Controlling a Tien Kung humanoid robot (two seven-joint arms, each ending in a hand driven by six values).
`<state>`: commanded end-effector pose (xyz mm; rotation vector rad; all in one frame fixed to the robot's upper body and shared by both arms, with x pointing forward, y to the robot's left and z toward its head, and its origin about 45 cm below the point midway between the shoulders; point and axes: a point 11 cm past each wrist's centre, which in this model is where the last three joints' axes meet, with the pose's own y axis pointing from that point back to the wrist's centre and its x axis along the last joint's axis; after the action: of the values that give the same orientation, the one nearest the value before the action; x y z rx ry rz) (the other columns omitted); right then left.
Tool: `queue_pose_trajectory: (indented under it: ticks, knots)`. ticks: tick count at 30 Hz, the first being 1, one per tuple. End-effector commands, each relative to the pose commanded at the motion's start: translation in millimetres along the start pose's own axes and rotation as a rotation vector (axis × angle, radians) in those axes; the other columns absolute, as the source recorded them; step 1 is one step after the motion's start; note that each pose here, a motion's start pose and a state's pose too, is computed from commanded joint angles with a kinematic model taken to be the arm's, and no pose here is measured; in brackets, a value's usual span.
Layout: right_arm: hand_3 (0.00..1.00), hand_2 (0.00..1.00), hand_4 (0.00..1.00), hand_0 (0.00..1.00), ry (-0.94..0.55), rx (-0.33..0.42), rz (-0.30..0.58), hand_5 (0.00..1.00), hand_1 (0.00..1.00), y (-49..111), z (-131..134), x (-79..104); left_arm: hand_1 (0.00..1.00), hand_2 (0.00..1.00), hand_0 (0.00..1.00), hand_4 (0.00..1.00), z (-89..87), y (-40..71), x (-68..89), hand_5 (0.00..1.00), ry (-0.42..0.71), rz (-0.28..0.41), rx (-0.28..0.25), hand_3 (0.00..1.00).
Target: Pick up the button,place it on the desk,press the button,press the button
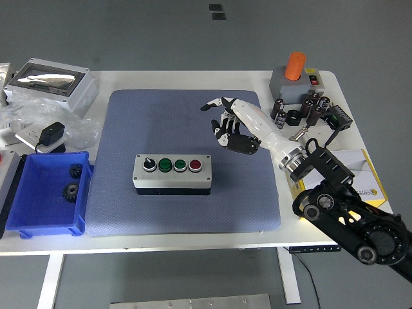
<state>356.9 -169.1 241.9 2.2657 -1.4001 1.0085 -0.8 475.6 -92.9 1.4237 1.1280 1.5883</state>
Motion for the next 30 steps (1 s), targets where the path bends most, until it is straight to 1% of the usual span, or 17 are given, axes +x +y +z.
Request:
queue_pose_trajectory:
  ticks: [3,4,6,9,10,15,16,18,21,22,25,30]
  knots:
    - [0.845,0.703,0.749,0.599,-0.060,0.024,0.092,0.293,0.671,6.3,0.7,14.5,0.620,0.612,0.657,0.906,0.9,0.1,-0.3,0.591,-0.005,-0.001,-0.001,0.734]
    - [0.931,0.881,0.885,0.790,-0.075,0.033,0.121,0.405,0.816,8.7,0.9,19.9,0.619,0.612,0.658,0.905,1.6,0.1,-0.2,0.592,-0.007,-0.001,-0.003,0.734]
    - [0.931,0.881,0.885,0.790,-0.105,0.045,0.179,0.405,0.816,15.9,3.1,31.5,0.619,0.612,0.658,0.905,4.5,0.4,0.6,0.592,-0.011,-0.001,-0.009,0.734]
    - [0.931,0.881,0.885,0.790,-0.148,0.039,0.239,0.405,0.816,27.2,11.2,45.2,0.619,0.612,0.658,0.905,8.1,0.8,1.7,0.592,-0.016,-0.001,-0.013,0.734]
    - [0.940,0.900,0.924,0.829,-0.168,0.031,0.257,0.503,0.846,32.2,15.8,49.5,0.620,0.613,0.657,0.905,9.2,1.0,2.4,0.594,-0.018,0.000,-0.015,0.737]
    - [0.940,0.900,0.924,0.829,-0.283,-0.024,0.331,0.503,0.846,56.0,40.3,64.2,0.620,0.613,0.657,0.905,12.1,1.4,6.7,0.594,-0.028,0.003,-0.019,0.737]
    - [0.890,0.871,0.901,0.836,-0.307,-0.034,0.349,0.529,0.831,60.3,44.6,67.5,0.620,0.613,0.657,0.903,12.5,1.5,7.6,0.593,-0.030,0.004,-0.019,0.735]
    - [0.890,0.871,0.901,0.836,-0.350,-0.048,0.386,0.529,0.831,67.2,51.5,74.7,0.620,0.613,0.657,0.903,13.7,1.8,9.6,0.593,-0.033,0.007,-0.018,0.735]
    - [0.890,0.871,0.901,0.836,-0.411,-0.052,0.426,0.529,0.831,72.2,56.3,83.3,0.620,0.613,0.657,0.903,15.7,2.3,12.5,0.593,-0.036,0.012,-0.017,0.735]
    - [0.839,0.834,0.882,0.811,-0.426,-0.049,0.437,0.547,0.808,73.0,56.7,86.1,0.619,0.615,0.657,0.905,16.3,2.4,13.5,0.594,-0.037,0.013,-0.017,0.735]
    - [0.839,0.834,0.882,0.811,-0.452,-0.037,0.461,0.547,0.808,74.4,56.0,92.6,0.619,0.615,0.657,0.905,17.8,2.8,15.9,0.594,-0.041,0.017,-0.018,0.735]
    - [0.825,0.819,0.872,0.809,-0.468,-0.032,0.481,0.548,0.804,78.3,57.4,98.0,0.618,0.615,0.657,0.905,22.5,3.4,19.1,0.592,-0.044,0.022,-0.029,0.734]
